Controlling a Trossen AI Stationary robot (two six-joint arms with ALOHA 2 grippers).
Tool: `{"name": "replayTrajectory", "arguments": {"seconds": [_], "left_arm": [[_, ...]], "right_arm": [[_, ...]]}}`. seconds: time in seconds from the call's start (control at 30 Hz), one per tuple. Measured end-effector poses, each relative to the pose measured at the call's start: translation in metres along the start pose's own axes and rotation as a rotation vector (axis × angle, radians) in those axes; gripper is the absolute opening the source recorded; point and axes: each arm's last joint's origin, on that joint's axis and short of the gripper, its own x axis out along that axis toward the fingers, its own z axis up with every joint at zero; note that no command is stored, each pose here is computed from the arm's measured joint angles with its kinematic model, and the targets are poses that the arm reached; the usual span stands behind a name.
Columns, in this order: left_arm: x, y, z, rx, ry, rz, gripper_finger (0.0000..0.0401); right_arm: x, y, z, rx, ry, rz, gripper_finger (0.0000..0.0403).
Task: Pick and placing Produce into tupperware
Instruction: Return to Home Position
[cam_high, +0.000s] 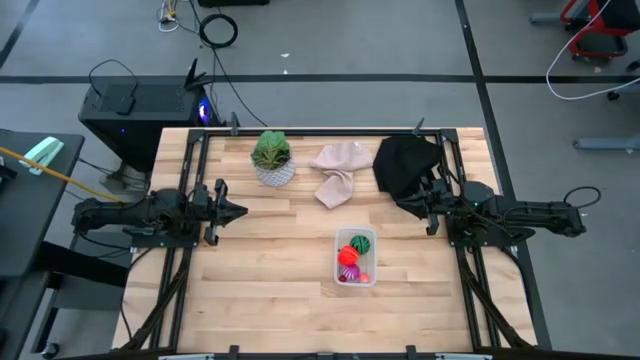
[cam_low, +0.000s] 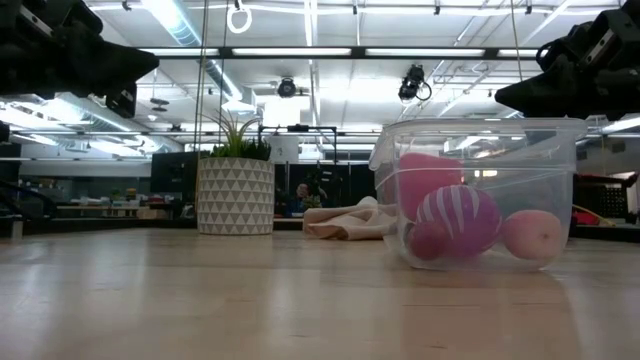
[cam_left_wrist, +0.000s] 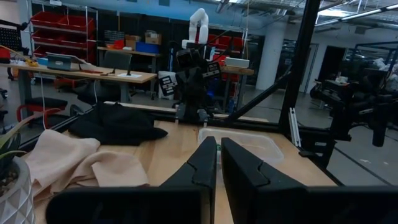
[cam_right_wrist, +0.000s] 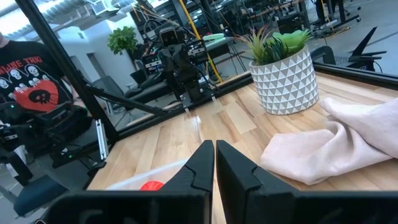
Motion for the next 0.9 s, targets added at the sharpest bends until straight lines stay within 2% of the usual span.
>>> {"name": "replayTrajectory", "arguments": {"seconds": [0.4,0.9], "left_arm": [[0.0001,0.0000,-0.0001,0.000,0.001,0.000,0.0040],[0.0001,0.0000,-0.0001,0.000,0.001,0.000,0.0030]], "right_arm": [[0.0000,0.0000,0.0000,0.000,0.000,0.000,0.0023],[0.0000,0.0000,0.0000,0.000,0.000,0.000,0.0023]]}}
